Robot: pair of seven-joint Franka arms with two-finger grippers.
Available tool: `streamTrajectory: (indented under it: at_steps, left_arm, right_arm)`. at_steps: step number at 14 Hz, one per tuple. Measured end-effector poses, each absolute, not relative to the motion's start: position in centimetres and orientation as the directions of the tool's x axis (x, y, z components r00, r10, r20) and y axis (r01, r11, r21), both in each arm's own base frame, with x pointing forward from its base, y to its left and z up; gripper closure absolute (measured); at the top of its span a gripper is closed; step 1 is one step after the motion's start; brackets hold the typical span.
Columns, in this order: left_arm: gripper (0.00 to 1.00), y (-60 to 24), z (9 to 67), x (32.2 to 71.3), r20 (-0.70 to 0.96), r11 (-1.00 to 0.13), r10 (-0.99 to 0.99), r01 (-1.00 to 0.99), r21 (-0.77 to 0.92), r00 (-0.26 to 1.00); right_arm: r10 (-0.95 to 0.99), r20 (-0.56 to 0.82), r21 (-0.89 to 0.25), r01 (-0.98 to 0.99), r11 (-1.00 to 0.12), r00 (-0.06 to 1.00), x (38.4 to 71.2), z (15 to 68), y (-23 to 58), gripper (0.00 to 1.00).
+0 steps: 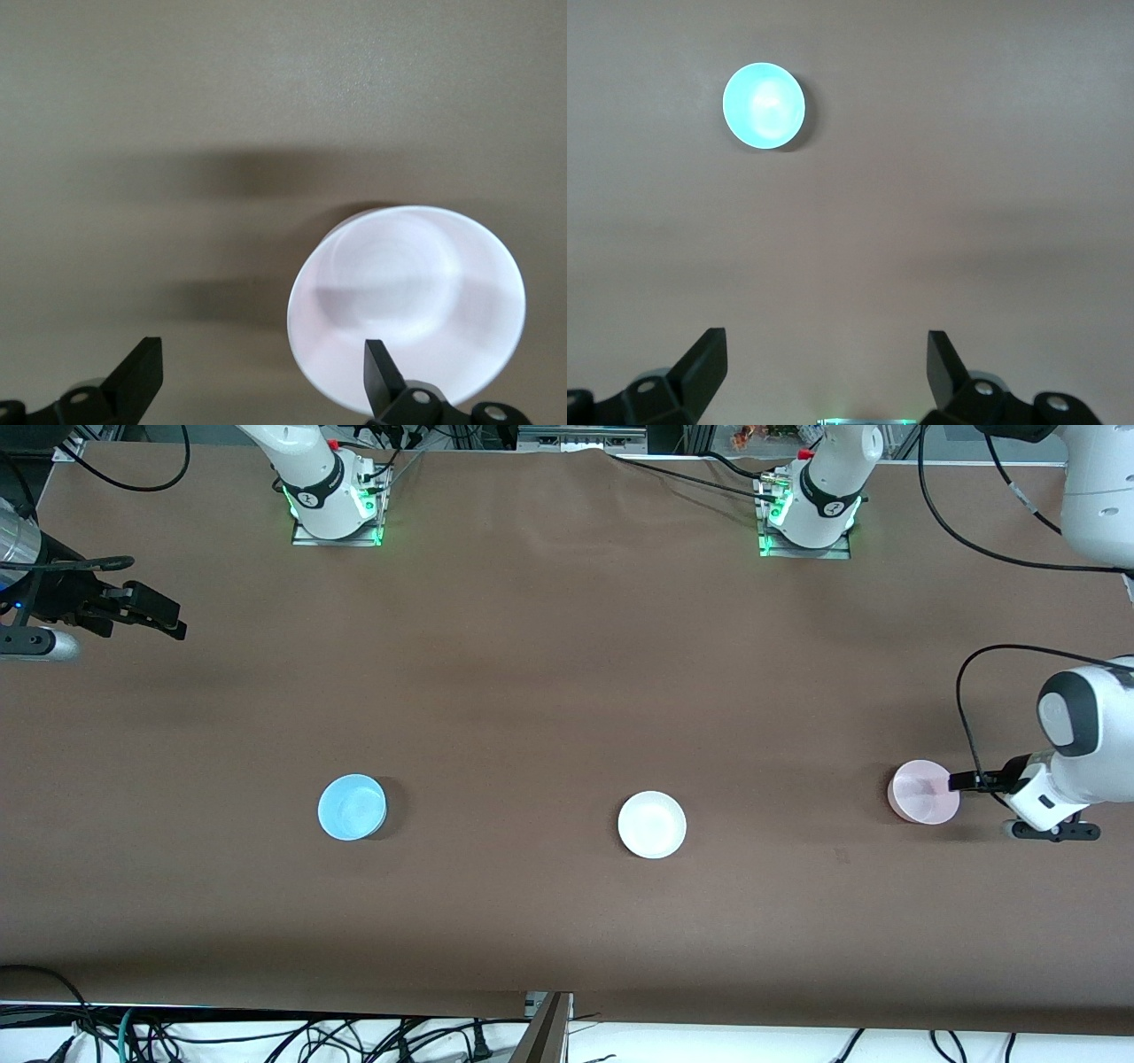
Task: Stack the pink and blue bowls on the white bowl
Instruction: 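Reach the left gripper to the pink bowl and grasp its rim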
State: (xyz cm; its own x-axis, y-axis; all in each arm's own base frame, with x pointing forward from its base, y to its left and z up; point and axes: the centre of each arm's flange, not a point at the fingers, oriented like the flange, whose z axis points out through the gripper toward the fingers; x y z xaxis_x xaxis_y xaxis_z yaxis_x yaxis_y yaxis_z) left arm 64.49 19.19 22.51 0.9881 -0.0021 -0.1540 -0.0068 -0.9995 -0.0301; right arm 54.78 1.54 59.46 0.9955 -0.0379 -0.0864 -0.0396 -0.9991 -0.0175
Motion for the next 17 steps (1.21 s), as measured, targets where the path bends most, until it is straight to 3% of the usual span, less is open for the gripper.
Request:
streamTrajectory:
  at_steps: [3,11,17]
  left_arm:
    - [0.08,18.9,20.4,64.4,-0.167,-1.000,0.002,0.000,-0.012,0.986]
    - [0.95,18.7,19.5,64.7,-0.163,-1.000,0.020,0.023,0.018,0.986]
    - [0.97,18.1,20.6,65.2,-0.154,-1.000,0.010,0.014,0.023,0.988]
  right_arm:
    - [-0.038,-0.087,-0.018,-0.040,-0.999,0.996,54.8,59.4,1.5,0.00]
    - [-0.083,-0.095,-0.018,-0.085,-0.996,0.992,54.9,59.1,-0.9,0.00]
    - [-0.045,-0.100,-0.017,-0.047,-0.999,0.994,55.1,58.5,1.2,0.00]
